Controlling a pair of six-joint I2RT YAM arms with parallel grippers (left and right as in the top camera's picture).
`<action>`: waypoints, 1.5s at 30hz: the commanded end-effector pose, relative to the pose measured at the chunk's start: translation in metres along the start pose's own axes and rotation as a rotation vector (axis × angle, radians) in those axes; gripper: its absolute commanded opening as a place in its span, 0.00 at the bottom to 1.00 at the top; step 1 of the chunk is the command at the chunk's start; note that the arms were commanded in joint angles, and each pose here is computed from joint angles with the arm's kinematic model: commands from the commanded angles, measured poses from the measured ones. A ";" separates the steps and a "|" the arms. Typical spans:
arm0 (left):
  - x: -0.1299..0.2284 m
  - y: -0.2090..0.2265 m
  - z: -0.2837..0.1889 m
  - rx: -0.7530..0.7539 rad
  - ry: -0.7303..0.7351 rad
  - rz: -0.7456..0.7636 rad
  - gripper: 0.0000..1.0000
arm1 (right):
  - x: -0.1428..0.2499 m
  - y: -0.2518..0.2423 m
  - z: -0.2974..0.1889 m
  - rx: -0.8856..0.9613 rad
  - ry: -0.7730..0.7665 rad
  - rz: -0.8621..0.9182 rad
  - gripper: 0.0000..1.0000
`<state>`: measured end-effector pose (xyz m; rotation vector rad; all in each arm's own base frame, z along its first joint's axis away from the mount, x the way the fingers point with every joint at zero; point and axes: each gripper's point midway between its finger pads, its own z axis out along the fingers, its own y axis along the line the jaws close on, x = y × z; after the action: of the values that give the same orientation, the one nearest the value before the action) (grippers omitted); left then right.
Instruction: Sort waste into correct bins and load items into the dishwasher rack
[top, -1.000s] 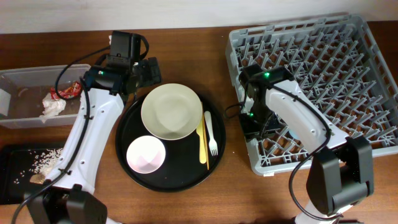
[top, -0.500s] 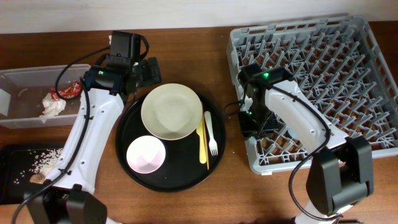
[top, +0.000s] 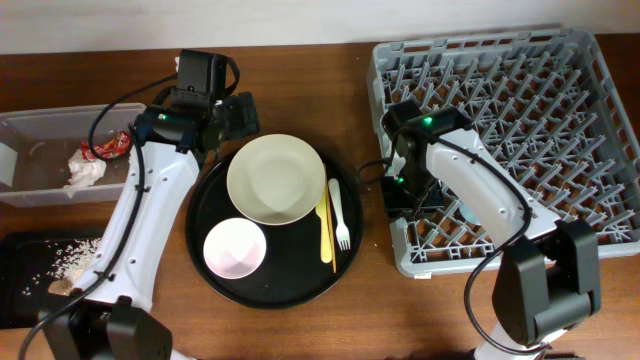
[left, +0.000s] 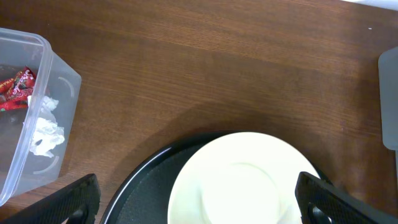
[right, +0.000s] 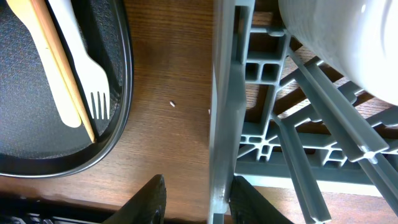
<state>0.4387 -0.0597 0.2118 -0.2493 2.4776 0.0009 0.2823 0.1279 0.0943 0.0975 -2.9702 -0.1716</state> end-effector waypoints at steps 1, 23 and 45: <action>0.003 0.001 0.004 -0.014 0.010 0.005 1.00 | 0.007 0.016 0.001 -0.064 0.021 -0.008 0.38; 0.003 0.001 0.004 -0.014 0.010 0.005 1.00 | 0.003 -0.066 -0.139 0.016 -0.179 0.170 0.99; -0.009 -0.003 0.004 0.004 -0.038 -0.005 1.00 | 0.072 -0.082 -0.244 0.128 -0.666 0.111 0.99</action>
<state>0.4489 -0.0619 0.2195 -0.2512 2.4259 -0.0197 0.2882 0.0431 0.2836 -0.0294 -3.4172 -0.1791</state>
